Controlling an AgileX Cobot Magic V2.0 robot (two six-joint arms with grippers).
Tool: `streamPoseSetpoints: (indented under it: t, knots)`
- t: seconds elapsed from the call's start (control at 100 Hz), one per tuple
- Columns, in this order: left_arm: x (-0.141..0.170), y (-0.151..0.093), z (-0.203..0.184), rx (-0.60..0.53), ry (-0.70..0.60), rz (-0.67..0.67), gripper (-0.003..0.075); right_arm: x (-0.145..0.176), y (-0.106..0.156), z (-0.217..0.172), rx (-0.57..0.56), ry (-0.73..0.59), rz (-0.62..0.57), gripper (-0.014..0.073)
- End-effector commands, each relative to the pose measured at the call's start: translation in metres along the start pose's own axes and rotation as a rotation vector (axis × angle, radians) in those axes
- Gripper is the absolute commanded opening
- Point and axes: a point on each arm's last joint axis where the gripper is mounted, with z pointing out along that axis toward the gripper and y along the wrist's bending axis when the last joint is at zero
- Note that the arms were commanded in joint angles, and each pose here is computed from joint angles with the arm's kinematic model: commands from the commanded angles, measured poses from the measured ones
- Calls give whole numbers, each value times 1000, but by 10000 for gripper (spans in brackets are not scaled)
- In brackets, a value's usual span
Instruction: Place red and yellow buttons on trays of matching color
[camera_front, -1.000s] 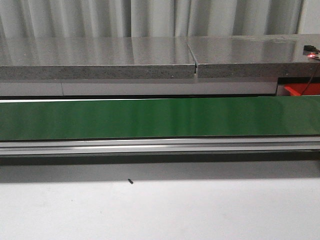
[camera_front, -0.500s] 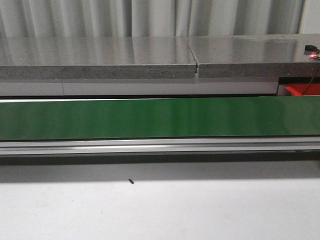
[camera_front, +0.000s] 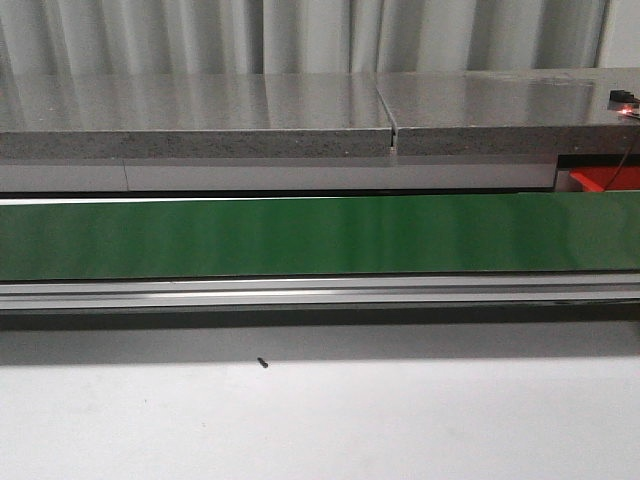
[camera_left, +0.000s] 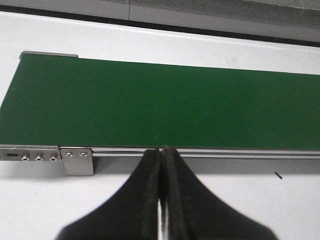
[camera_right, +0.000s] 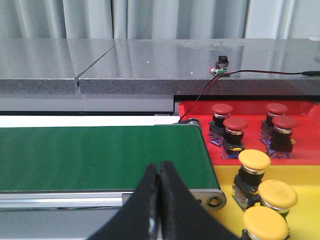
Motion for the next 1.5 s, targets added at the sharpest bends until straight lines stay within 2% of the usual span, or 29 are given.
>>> streamPoseSetpoints:
  t: [0.0,0.41,0.7,0.89,0.99,1.14,1.49]
  knots:
    - [-15,-4,-5,25,-106,-10,-20,-14,1,-3,-5,-121,-16,-91]
    - [-14,-3,-9,25,-119,-3,-20,-14,1,-3,-5,-121,-16,-91]
    - [9,2,-11,52,-263,-20,-20,-14,1,-3,-5,-120,-16,-91]
    - [18,9,-16,2,-392,78,-20,-14,1,-3,-5,-120,-16,-91]
    - [26,14,-18,-39,-445,123,-20,-14,1,-3,-5,-120,-16,-91]
    - [43,20,-18,-66,-525,117,-20,-14,1,-3,-5,-120,-16,-91]
    - [90,30,-7,-65,-592,119,-20,-14,1,-3,-5,-120,-16,-91]
